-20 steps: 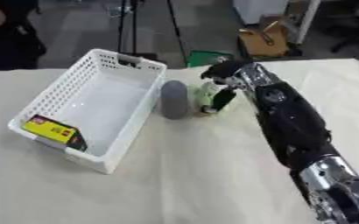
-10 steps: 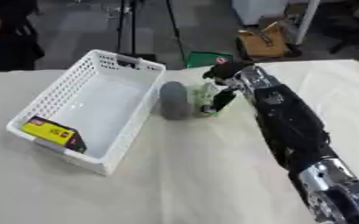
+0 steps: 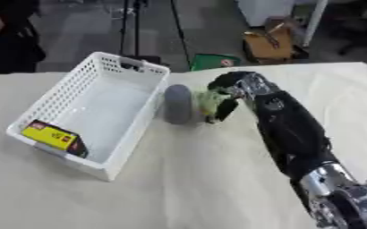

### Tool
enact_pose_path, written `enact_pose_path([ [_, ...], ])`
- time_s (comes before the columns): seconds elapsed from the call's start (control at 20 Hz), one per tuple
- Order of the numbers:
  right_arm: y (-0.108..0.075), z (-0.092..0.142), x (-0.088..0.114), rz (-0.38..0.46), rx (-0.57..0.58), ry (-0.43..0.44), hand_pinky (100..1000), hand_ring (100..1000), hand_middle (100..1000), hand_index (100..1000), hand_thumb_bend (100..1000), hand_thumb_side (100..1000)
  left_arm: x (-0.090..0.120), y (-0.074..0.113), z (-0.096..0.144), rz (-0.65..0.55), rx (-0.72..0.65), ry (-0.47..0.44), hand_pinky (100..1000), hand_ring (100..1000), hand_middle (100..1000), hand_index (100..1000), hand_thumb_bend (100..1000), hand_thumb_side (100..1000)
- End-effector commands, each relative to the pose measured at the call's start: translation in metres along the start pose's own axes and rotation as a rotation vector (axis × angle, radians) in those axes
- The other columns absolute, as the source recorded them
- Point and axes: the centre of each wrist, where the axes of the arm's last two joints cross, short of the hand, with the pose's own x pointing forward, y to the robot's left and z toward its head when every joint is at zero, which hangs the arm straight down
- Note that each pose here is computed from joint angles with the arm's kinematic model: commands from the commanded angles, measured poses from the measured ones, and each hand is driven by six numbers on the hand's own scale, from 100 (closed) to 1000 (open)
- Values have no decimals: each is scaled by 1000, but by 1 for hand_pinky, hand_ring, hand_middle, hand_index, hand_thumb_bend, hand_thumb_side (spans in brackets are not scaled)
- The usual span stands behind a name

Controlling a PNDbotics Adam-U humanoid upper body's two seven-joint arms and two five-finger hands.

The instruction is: Pick up objects on the table and place them in the box.

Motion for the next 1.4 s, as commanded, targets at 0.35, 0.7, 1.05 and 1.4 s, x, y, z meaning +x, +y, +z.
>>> enact_pose_path([
  [0.35, -15, 2, 1, 7, -45, 29, 884, 940, 817, 993, 391, 602, 4, -3, -7, 12, -19, -28, 708, 691, 797, 751, 100, 667],
  [0.7, -12, 2, -1, 6, -113, 41, 867, 912, 766, 926, 208, 661, 4, -3, -7, 12, -20, -28, 708, 692, 798, 752, 100, 667],
  [1.05, -15, 4, -4, 9, -169, 47, 860, 899, 744, 892, 115, 691, 4, -3, -7, 11, -21, -28, 709, 693, 798, 752, 100, 667],
  [1.4, -19, 6, -6, 17, -209, 47, 848, 875, 690, 839, 100, 701, 4, -3, -7, 10, -20, -28, 709, 693, 798, 752, 100, 667],
])
